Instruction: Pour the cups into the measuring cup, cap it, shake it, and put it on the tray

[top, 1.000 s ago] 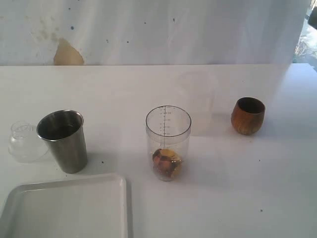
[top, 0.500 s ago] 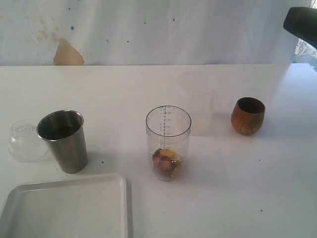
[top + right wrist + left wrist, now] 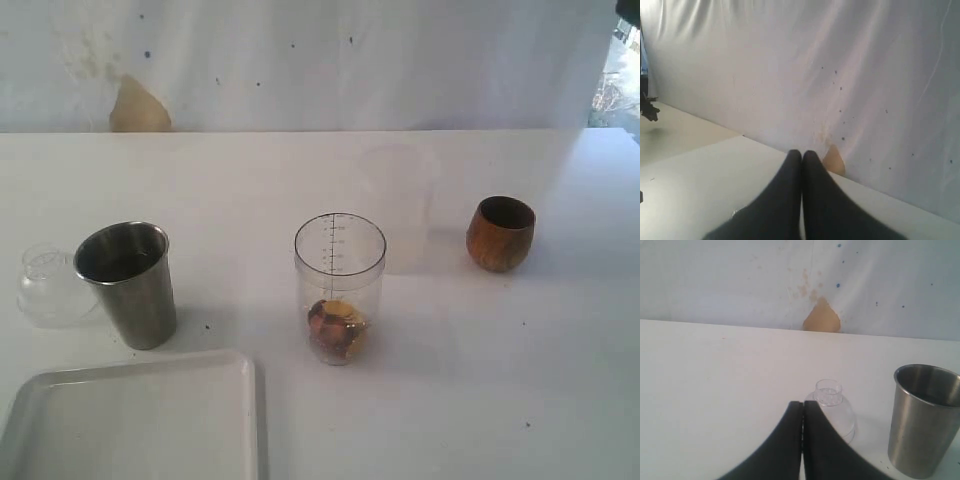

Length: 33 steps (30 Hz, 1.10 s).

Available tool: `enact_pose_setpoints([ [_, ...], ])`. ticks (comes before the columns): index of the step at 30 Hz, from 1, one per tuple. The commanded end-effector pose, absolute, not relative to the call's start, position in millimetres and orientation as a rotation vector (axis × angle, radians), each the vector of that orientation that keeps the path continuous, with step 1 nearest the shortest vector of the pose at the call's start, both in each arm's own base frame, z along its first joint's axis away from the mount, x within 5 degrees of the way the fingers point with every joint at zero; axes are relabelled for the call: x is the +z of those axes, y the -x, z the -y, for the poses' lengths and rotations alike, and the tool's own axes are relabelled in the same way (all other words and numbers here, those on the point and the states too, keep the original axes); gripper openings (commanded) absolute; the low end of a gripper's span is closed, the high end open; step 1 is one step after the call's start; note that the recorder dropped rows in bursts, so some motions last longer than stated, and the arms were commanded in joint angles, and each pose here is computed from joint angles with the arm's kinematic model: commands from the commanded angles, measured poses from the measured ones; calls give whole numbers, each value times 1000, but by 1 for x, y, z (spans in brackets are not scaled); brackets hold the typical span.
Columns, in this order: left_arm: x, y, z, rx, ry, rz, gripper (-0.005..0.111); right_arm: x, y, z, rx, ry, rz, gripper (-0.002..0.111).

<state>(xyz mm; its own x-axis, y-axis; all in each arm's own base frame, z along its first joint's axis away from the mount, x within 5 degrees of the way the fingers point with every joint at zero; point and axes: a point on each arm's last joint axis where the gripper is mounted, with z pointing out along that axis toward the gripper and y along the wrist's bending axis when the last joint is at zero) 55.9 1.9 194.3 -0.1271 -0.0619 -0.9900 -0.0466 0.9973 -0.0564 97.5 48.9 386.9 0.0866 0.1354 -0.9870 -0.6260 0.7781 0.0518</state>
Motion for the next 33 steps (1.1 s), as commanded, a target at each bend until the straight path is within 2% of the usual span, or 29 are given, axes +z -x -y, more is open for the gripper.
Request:
enact_pose_setpoints([
  [1, 194, -56, -2, -11, 79, -1691, 1, 386, -95, -51, 644, 435, -1384, 0],
  [4, 194, -56, -2, -11, 79, -1691, 1, 387, -90, -57, 862, 366, -1417, 0],
  [8, 194, -56, -2, -11, 79, -1691, 1, 391, -90, -51, 1135, 85, -1227, 0],
  [11, 194, -56, -2, -11, 79, -1691, 1, 388, -87, -40, 1168, -58, -1059, 0],
  [18, 194, -56, -2, -11, 79, -1691, 1, 368, -61, -22, 842, -41, -728, 0],
  [25, 194, -56, -2, -11, 79, -1691, 1, 320, -41, -15, 487, 4, -688, 0],
  [33, 194, -56, -2, -11, 79, -1691, 1, 267, -49, -7, 213, -27, -886, 0],
])
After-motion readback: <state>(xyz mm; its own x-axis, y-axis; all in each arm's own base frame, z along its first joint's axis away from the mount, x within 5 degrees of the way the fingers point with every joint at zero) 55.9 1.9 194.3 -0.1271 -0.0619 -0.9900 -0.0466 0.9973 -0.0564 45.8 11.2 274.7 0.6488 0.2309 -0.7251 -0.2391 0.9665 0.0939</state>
